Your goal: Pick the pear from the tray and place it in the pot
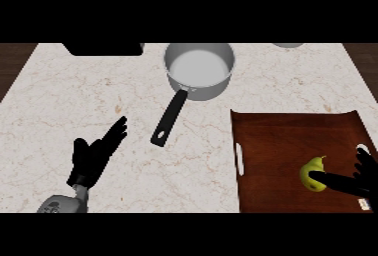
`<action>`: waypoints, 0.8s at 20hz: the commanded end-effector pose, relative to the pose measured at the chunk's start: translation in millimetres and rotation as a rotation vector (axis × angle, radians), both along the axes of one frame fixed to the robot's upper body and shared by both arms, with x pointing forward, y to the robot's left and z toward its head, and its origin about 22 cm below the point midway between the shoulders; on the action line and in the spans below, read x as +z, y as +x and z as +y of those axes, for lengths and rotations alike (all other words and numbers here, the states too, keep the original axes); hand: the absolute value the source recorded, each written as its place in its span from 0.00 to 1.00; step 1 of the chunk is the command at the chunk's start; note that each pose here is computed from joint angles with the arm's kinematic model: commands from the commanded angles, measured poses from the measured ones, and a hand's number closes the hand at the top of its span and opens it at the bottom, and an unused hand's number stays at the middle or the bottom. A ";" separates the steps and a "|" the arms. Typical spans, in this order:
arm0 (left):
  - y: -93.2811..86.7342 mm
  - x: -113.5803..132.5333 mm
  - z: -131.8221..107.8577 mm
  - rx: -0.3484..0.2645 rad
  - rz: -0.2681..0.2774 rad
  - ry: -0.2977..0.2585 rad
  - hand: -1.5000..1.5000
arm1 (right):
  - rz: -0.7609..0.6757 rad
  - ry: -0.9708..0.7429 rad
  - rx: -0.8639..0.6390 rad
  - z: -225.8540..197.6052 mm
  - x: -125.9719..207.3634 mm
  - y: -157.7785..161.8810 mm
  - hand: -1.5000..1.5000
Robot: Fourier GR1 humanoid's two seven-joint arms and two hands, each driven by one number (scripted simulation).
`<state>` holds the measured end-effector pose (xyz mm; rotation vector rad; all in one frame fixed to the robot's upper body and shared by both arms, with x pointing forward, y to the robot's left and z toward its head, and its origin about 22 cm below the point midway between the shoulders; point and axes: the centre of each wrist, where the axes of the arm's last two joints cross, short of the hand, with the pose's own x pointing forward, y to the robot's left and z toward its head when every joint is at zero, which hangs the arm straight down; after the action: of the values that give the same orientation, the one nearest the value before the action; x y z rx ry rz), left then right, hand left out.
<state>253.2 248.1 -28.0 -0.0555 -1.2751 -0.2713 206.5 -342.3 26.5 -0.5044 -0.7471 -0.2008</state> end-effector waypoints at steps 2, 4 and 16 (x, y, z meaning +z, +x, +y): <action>-0.1 2.5 -13.8 0.003 -0.009 0.008 0.50 | -0.121 0.079 -0.050 21.5 -19.3 -12.9 0.00; 9.2 15.6 2.8 0.008 -0.008 0.012 0.50 | -0.165 0.119 -0.072 2.7 -21.1 -23.7 0.00; -4.2 -2.9 -9.4 -0.019 0.007 -0.017 0.50 | -0.207 0.278 -0.144 22.0 -71.5 -14.0 0.00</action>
<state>255.2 241.3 -23.3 -0.0628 -1.2767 -0.2752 191.6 -332.1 -19.6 -0.3346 -0.9253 -0.4432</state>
